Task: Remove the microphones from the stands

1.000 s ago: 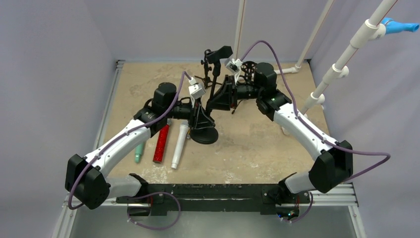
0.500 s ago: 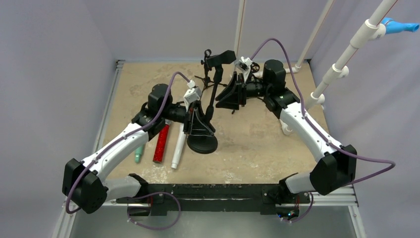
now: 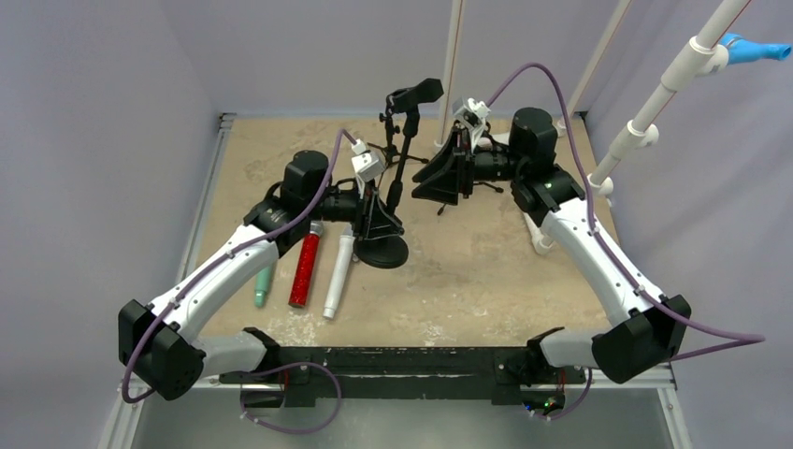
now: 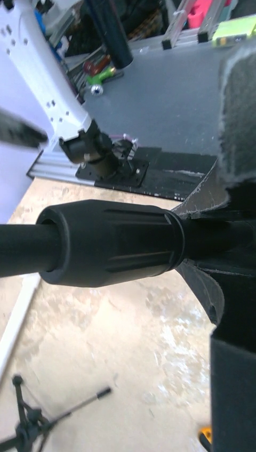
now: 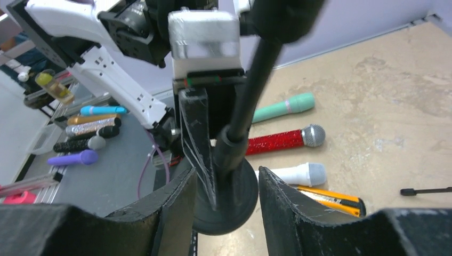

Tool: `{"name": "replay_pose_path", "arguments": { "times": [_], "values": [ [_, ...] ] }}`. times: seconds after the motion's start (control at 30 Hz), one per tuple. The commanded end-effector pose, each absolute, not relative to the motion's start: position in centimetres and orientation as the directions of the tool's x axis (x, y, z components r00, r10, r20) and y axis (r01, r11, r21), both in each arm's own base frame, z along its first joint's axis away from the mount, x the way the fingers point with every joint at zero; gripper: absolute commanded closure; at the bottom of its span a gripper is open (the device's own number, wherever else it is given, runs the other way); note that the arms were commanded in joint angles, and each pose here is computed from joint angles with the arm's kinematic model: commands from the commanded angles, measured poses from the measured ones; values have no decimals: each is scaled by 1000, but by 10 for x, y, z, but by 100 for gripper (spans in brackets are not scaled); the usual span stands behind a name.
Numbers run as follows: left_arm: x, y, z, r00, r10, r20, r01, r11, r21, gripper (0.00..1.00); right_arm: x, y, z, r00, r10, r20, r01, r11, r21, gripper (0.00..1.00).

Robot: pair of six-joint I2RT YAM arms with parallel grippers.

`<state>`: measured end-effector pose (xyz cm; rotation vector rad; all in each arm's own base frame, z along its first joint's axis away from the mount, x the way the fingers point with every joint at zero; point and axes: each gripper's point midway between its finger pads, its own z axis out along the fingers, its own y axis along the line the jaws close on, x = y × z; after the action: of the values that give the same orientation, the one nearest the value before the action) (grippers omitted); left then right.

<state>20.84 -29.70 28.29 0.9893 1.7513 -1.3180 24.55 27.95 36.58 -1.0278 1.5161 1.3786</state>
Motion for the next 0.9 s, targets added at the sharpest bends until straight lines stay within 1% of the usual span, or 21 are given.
{"name": "replay_pose_path", "arguments": {
  "times": [0.0, 0.13, 0.3, 0.53, 0.87],
  "values": [
    [234, -296, 305, -357, 120, -926, 906, 287, -312, 100, 261, 281, 392, -301, 10, -953, -942, 154, 299, 55],
    [233, -294, 298, -355, 137, -925, 905, 300, -303, 100, 280, 278, 405, -275, 32, -961, -931, 242, 275, 55],
    [220, -293, 294, -332, 139, -933, 925, 244, -292, 100, 298, 270, 420, -250, 62, -966, -916, 310, 256, 54],
    [210, -296, 287, -338, 152, -929, 932, 192, -308, 100, 293, 272, 440, -254, 110, -961, -929, 249, 274, 53],
    [197, -301, 278, -349, 179, -920, 936, 122, -331, 100, 293, 275, 454, -272, 150, -951, -934, 197, 298, 52]
  ]
}}
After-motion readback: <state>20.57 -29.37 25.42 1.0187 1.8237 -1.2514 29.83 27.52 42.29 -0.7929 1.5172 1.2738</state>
